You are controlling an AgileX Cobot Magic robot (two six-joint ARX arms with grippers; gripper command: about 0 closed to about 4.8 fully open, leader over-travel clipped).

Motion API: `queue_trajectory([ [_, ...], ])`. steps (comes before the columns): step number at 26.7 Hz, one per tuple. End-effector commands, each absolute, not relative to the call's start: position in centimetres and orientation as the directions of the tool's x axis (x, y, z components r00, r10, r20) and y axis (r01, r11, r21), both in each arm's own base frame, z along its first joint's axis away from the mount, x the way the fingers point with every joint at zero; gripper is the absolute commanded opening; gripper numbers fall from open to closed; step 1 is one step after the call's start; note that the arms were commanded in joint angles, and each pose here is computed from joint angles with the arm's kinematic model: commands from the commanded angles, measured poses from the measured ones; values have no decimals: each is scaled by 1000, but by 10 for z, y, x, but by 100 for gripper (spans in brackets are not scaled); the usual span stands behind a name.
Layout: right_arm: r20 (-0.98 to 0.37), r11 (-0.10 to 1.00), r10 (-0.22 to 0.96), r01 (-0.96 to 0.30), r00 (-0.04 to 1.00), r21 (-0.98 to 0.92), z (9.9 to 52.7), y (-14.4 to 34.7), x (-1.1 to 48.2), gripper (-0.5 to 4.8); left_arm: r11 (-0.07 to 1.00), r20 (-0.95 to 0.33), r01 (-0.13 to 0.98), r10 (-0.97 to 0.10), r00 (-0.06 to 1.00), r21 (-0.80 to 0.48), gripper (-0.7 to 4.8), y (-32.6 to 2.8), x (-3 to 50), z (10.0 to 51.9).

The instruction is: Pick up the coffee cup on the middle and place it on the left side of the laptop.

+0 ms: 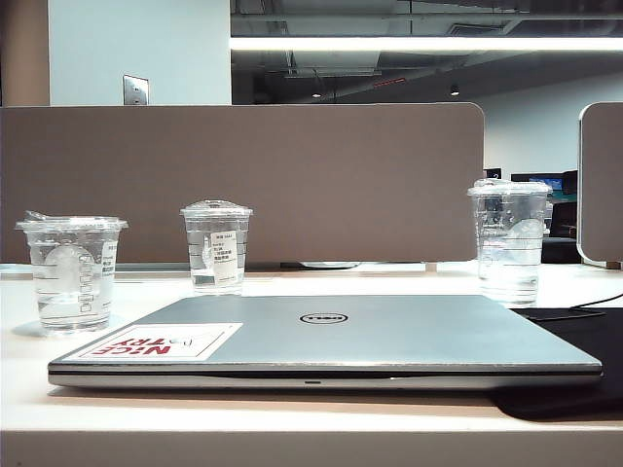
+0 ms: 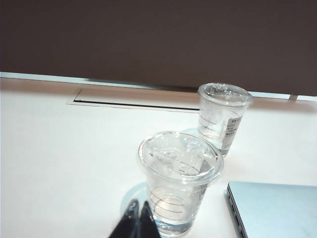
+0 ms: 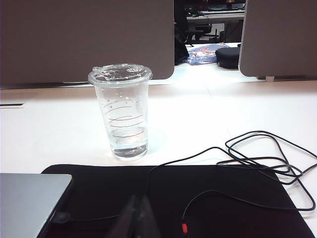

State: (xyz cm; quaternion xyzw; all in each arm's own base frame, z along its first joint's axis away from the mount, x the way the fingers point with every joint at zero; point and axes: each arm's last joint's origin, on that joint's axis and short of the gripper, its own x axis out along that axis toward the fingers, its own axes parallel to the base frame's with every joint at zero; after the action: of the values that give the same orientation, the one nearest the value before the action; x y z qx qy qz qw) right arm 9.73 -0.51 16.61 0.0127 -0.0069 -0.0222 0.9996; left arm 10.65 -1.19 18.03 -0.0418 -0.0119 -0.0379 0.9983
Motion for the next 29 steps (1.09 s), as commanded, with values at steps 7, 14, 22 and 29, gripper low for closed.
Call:
queue_trajectory([
  [7,28,998,59,-60,998,25,167,5,97,-5,993,-2,87,-88,996,-80,-6,-12,104,177],
  [14,28,997,78,-79,997,25,167,7,97,-5,991,17,107,-106,994,-79,-6,-12,104,178],
  [22,28,997,77,-77,997,25,167,7,97,-5,985,1,162,-163,987,-53,-6,-14,104,171],
  [29,28,998,59,-60,998,25,167,5,97,-5,984,-4,165,-165,986,-61,-5,-14,104,170],
])
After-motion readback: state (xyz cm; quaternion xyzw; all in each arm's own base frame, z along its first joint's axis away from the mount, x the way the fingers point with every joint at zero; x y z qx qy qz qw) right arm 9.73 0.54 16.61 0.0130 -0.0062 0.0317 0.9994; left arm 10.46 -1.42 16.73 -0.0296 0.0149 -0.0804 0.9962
